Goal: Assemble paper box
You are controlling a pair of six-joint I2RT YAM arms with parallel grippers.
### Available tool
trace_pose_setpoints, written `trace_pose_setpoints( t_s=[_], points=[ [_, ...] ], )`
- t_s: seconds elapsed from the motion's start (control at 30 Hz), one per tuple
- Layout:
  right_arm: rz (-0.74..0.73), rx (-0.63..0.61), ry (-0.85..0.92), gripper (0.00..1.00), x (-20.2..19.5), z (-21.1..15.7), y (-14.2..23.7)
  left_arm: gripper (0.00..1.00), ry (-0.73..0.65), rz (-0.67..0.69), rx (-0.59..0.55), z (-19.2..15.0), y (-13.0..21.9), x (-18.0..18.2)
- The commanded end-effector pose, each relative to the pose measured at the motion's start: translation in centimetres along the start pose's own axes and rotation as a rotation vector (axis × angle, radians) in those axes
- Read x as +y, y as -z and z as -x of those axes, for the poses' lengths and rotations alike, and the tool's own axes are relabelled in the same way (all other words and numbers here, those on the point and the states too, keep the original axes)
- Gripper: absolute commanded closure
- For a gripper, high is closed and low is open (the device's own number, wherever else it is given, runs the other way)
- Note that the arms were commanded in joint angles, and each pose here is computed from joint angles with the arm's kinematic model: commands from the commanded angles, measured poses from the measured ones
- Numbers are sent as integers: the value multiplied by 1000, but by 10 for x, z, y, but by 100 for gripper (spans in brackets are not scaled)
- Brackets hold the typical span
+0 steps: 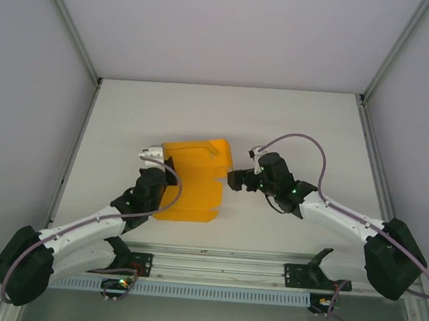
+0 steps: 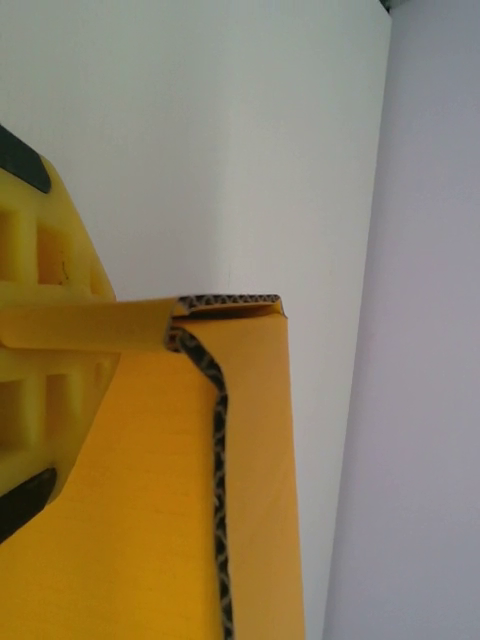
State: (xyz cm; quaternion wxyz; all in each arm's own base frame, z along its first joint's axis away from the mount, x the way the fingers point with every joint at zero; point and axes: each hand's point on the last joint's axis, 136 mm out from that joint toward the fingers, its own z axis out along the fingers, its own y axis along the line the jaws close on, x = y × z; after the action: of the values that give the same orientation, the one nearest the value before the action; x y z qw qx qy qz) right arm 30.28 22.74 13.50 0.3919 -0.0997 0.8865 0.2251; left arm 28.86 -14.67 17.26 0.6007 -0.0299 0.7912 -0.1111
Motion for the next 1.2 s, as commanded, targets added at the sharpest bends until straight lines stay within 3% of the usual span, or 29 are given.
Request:
trace_pose_setpoints(
  t_s=[0.0, 0.5, 0.67, 0.8, 1.17],
  points=[
    [141, -148, -95, 0, 27, 32, 0, 100, 13, -7, 41, -11, -1, -3],
    [108, -285, -173, 1, 1, 19, 24, 100, 187, 103, 18, -3, 6, 24],
    [270, -350, -90, 0, 27, 23, 34, 100, 232, 81, 11, 6, 14, 24],
    [329, -279, 39, 0, 49, 22, 35, 100, 232, 79, 24, 8, 18, 25],
    [203, -246, 176, 0, 38, 24, 20, 100, 241, 63, 53, 7, 14, 18]
  ],
)
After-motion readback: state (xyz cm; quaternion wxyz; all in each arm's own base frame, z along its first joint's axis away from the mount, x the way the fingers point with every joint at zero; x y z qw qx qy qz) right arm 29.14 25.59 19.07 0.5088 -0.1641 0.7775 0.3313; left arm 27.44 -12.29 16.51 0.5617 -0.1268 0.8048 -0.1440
